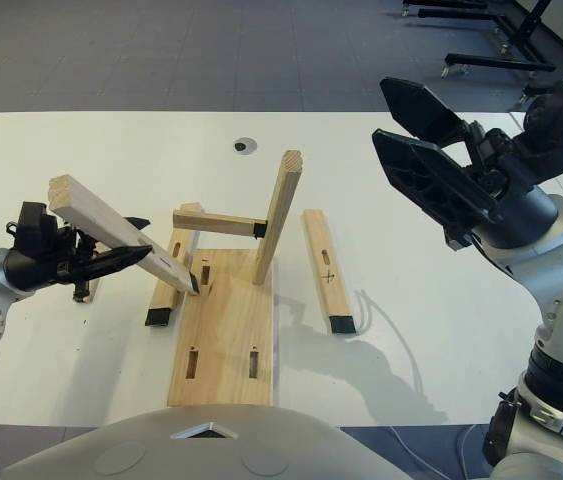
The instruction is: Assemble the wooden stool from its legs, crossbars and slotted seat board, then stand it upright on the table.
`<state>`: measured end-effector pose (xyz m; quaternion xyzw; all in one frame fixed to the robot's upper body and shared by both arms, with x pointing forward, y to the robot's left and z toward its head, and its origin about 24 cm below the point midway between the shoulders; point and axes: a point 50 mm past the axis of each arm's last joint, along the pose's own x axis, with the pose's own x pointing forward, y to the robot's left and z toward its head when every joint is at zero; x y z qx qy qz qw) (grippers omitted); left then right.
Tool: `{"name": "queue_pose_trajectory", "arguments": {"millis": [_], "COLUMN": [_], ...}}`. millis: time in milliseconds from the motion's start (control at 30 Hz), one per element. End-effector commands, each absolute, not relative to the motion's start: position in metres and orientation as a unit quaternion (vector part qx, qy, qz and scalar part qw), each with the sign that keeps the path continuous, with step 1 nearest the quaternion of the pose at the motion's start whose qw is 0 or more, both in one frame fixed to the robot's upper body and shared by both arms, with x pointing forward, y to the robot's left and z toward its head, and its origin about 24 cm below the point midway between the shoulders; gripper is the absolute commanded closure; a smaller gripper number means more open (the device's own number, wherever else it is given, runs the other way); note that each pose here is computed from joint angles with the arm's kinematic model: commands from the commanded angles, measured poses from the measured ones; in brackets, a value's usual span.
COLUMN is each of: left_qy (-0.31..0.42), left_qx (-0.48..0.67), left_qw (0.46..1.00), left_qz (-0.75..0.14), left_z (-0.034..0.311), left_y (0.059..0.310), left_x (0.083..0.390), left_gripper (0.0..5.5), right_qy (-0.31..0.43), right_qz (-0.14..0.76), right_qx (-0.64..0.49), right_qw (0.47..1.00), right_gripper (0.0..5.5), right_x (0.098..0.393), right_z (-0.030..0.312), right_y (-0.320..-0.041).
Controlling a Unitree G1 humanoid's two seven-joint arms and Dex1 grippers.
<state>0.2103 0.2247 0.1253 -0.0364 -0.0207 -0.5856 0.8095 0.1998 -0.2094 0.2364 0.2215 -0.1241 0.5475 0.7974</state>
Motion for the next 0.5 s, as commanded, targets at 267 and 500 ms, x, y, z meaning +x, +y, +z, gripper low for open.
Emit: {"name": "queue_pose_trajectory", "arguments": {"millis": [267,500], "left_qy": [-0.079,-0.032], "left_qx": [0.027,0.034], "left_qw": [0.790,0.772], "left_qz": [-0.608,-0.634], "left_z": [0.130,0.124], "left_y": [0.213,0.215], "left_x": [0.216,0.215], "left_gripper": [3.48,3.48], "right_qy": [-0.121,-0.106], "right_qz": [0.563,0.583], "right_qx": [0.212,0.201], "right_qw": [0.790,0.780], "right_gripper": [0.14,0.14], "right_x": [0.204,0.199], "right_z": [0.242,0.238], "right_y": [-0.206,-0.199]}}
